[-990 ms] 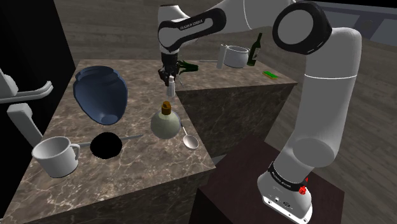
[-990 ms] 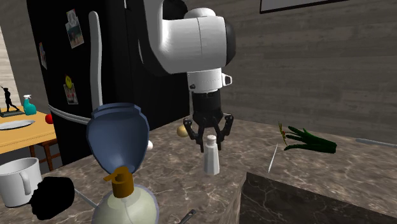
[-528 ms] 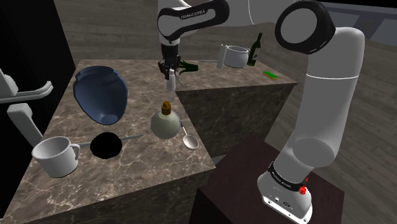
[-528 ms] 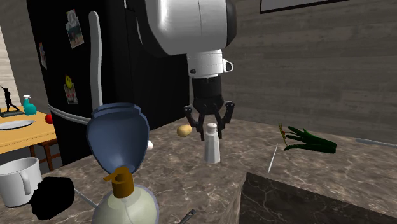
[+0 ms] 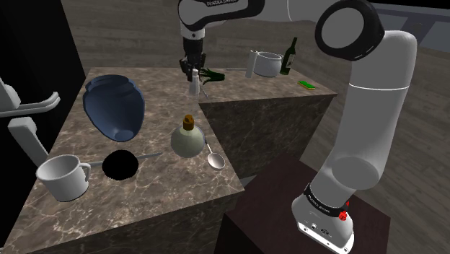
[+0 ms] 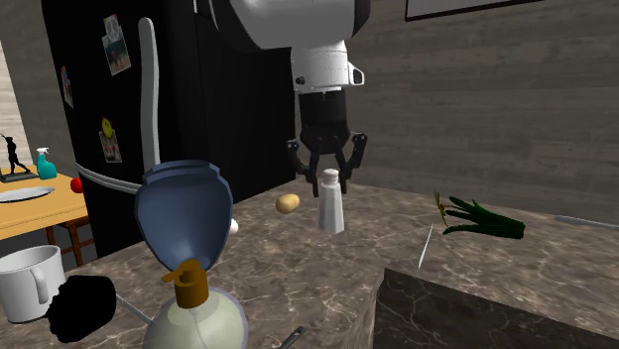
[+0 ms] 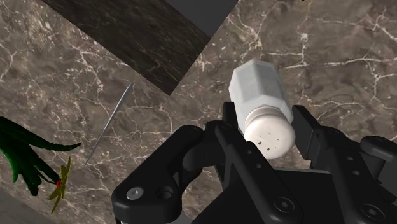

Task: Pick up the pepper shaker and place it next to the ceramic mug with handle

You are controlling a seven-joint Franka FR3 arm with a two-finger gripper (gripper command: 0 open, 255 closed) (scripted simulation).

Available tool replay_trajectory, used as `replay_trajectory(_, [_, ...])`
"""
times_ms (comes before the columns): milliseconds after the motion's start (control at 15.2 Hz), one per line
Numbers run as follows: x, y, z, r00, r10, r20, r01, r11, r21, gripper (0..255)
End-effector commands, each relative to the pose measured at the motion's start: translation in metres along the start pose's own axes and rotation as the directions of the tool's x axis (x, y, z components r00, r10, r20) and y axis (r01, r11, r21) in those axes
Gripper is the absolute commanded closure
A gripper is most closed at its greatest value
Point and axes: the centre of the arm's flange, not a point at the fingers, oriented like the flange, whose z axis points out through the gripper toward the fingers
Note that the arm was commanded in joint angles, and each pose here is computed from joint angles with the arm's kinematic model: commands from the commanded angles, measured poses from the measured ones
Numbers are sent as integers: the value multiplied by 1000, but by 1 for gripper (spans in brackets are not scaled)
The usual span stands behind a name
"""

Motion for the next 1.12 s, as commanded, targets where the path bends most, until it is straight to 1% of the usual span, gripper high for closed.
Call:
replay_trajectory(0, [1, 0, -10, 1000, 0, 0, 0, 1000, 0, 255])
replay_trajectory(330, [1, 3, -36, 1000, 0, 0, 0, 1000, 0, 255])
replay_trajectory(396, [1, 3, -37, 1000, 0, 0, 0, 1000, 0, 255])
replay_trajectory(1056, [-28, -125, -49, 1000, 0, 0, 0, 1000, 0, 255])
